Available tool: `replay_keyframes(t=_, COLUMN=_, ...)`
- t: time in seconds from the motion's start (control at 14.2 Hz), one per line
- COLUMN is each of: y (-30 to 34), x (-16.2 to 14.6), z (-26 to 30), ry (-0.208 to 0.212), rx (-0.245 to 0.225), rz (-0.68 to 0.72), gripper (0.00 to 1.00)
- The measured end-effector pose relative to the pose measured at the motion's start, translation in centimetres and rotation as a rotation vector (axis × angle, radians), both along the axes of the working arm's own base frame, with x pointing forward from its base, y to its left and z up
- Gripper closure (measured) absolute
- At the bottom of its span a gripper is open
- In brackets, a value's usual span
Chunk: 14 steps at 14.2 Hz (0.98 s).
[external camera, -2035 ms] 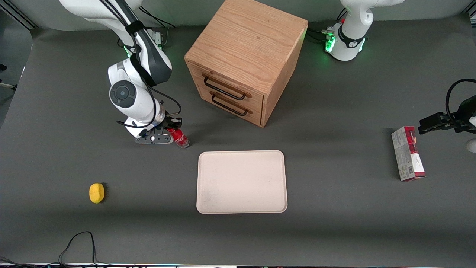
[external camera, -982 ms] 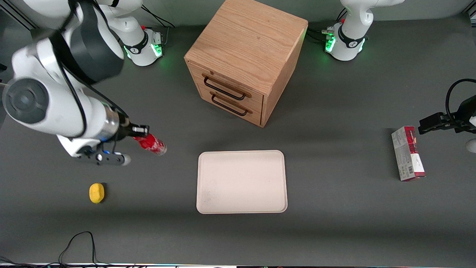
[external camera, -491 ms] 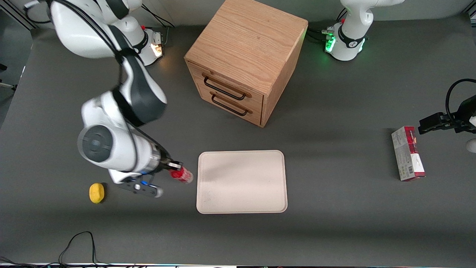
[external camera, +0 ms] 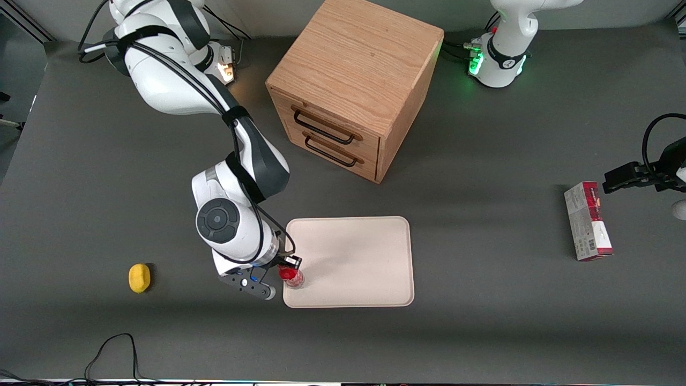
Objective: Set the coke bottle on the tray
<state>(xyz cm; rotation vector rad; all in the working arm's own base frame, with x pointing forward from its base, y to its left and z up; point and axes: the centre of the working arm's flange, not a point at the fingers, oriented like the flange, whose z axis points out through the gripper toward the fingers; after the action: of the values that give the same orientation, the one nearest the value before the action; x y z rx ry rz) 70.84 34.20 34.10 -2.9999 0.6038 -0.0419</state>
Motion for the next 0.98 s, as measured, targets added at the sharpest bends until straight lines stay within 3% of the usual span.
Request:
replay_keyframes(t=0.35, y=0.31, x=0.13, z=0.39, ry=-0.018, rx=0.008, rz=0.0, gripper=0.69)
replay_keyframes(t=0.42, y=0.34, x=0.16, z=0.4, ry=-0.022, rx=0.009, rz=0.0, gripper=0.65)
replay_keyframes(t=0.84, y=0.44, x=0.31, z=0.64, ry=-0.038, rx=0.017, rz=-0.002, gripper=0.07)
replay_keyframes(t=0.91, y=0.46, x=0.31, z=0.67, ry=-0.038, rx=0.017, rz=-0.002, gripper=0.0)
replay_keyframes(t=0.98, y=0.47, x=0.31, z=0.72, ry=-0.039, rx=0.018, rz=-0.001, gripper=0.0)
